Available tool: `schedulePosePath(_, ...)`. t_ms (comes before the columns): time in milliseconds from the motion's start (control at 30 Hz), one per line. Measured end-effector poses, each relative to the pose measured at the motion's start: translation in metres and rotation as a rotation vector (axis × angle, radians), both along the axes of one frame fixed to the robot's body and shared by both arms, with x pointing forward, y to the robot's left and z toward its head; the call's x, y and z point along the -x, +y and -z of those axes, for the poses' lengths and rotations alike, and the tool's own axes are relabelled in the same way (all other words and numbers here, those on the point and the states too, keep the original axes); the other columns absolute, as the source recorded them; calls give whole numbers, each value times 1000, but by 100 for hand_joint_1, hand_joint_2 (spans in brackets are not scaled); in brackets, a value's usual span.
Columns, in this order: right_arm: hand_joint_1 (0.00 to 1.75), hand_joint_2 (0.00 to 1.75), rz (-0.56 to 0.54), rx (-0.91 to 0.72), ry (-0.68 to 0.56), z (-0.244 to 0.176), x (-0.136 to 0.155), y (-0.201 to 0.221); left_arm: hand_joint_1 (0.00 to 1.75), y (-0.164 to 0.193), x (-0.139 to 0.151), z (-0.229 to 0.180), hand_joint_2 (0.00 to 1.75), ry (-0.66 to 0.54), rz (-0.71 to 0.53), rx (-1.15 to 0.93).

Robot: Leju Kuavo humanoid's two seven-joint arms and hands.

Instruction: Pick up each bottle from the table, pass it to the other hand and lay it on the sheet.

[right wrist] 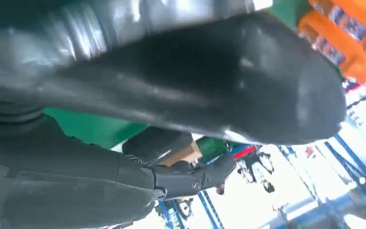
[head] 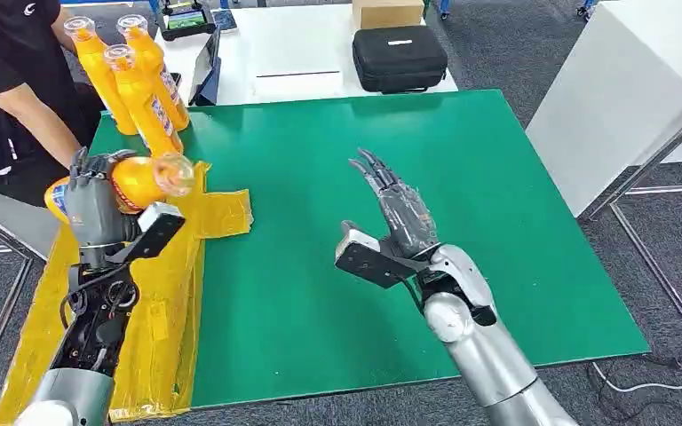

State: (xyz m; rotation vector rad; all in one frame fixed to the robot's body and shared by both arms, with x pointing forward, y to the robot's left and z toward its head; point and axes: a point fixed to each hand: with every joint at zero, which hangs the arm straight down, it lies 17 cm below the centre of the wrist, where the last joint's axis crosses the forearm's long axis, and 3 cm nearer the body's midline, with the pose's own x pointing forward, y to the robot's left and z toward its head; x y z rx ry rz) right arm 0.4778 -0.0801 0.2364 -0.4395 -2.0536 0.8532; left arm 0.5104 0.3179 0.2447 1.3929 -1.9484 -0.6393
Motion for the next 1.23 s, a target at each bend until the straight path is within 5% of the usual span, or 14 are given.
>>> schedulePosePath(100,0,0,17,-42,-8,-14,-5,-16,175,0,-16,28,175,107,-81,-174)
schedulePosePath(300,0,0,34,-61,-20,-24,-9,-30,175,4,-36,82,175,289,-134,-210)
schedulePosePath(733,0,0,15,-75,-2,-25,-12,-34,175,-53,-24,206,175,673,11,-357)
schedulePosePath(767,0,0,13,-75,1,-24,-12,-34,161,-55,-24,209,175,688,22,-357)
schedulePosePath(800,0,0,12,-75,3,-24,-12,-34,0,-56,-24,211,0,700,31,-355)
schedulePosePath(1233,0,0,23,-78,16,-22,-18,-39,0,-59,-24,224,0,779,53,-360)
